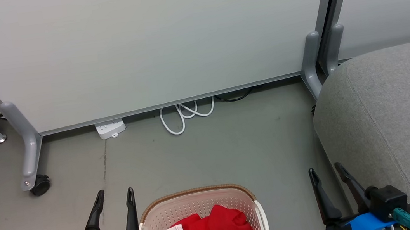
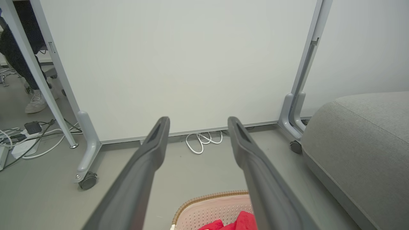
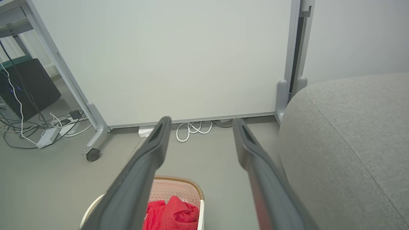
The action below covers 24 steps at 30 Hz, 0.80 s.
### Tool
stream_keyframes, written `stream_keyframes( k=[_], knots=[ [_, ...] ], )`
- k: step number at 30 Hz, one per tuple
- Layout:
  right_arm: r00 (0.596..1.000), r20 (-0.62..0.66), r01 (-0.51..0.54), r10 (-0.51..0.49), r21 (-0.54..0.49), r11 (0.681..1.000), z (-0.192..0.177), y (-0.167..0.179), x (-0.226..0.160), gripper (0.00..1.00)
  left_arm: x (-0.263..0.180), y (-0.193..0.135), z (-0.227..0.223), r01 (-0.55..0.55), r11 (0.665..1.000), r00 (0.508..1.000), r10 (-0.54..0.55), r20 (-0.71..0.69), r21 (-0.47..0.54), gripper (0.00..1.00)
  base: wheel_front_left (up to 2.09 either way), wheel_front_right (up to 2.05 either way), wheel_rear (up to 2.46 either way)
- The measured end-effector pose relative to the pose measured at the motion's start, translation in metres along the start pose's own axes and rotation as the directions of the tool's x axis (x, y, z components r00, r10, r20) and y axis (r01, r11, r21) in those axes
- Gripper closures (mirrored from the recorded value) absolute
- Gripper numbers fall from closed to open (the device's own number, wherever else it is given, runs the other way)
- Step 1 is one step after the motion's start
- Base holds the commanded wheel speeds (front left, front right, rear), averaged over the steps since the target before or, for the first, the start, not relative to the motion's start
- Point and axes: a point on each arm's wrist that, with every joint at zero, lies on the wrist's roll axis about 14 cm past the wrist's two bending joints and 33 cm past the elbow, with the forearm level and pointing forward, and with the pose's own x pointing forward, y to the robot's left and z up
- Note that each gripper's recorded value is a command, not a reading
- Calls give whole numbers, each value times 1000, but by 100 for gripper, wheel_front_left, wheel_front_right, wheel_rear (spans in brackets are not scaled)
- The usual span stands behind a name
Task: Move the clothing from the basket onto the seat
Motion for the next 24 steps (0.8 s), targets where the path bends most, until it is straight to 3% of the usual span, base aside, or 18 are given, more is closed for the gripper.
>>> stream_keyframes(
  k=[10, 16, 24],
  knots=[
    [1000, -8, 5, -5, 7, 1000, -3, -2, 1, 0, 5, -5, -4, 25, 1000, 1000, -25, -13, 14, 0, 0, 0, 0],
    [1000, -16, 9, -8, 7, 1000, -5, -5, 10, 0, 31, -14, -4, 103, 992, 995, -102, -23, 66, 0, 0, 0, 0],
    [999, -35, 27, -27, 8, 1000, -13, -15, 28, 0, 69, -28, -36, 234, 962, 967, -216, -133, 139, 0, 0, 0, 0]
  ],
)
